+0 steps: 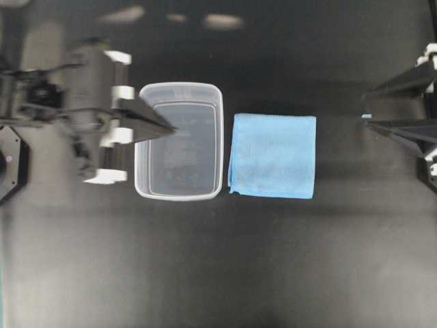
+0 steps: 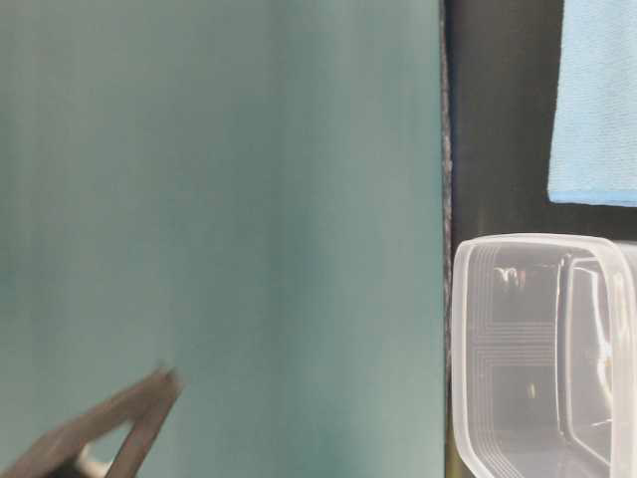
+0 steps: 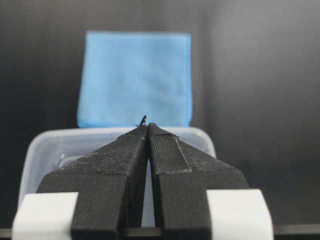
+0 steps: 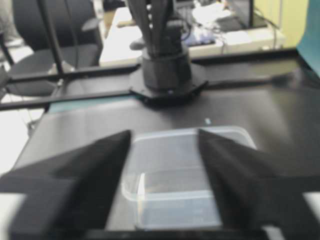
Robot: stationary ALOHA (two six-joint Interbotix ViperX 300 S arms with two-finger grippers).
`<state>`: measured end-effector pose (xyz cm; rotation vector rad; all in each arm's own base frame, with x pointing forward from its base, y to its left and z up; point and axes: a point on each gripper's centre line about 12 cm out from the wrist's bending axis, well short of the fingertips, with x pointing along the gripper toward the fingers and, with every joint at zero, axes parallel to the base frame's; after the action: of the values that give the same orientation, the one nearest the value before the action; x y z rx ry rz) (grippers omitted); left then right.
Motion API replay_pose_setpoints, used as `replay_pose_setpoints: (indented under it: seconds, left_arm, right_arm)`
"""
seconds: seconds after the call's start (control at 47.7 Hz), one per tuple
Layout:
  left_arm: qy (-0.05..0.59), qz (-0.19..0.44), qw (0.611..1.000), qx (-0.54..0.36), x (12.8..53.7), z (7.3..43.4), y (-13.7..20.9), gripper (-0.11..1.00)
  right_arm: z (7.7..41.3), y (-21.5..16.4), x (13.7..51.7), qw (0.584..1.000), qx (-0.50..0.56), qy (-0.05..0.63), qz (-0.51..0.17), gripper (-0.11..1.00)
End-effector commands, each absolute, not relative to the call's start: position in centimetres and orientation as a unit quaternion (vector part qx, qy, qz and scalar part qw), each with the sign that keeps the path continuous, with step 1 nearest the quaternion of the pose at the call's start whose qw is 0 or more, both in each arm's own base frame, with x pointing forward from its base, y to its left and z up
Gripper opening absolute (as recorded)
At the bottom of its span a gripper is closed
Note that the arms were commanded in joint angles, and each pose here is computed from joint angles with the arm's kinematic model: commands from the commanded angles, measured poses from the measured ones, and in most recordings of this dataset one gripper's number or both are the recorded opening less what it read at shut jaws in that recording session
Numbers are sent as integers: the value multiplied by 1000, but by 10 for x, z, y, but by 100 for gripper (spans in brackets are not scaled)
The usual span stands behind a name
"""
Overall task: Place the blue towel into the container with the left arm.
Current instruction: 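Move the left gripper over the clear container toward the blue towel, then lower the open left gripper onto the blue towel and close on it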
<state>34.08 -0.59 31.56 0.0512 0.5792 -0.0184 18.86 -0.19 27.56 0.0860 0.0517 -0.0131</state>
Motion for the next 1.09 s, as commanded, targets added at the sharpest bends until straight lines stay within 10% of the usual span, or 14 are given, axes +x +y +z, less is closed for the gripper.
replay_pose_setpoints:
  seconds: [0.0, 0.147, 0.482, 1.069]
  left_arm:
    - [287, -9, 957, 30, 361, 329, -6, 1]
    - [312, -5, 950, 29, 391, 326, -4, 9]
    - [389, -7, 921, 32, 457, 290, -7, 90]
    - [489, -2, 872, 29, 540, 157, 0, 89]
  right_arm:
    - [280, -2, 187, 999, 44, 24, -7, 68]
    - [277, -3, 183, 998, 45, 45, -12, 77]
    - [286, -4, 174, 998, 45, 29, -14, 76]
    - [297, -5, 165, 999, 44, 0, -15, 76]
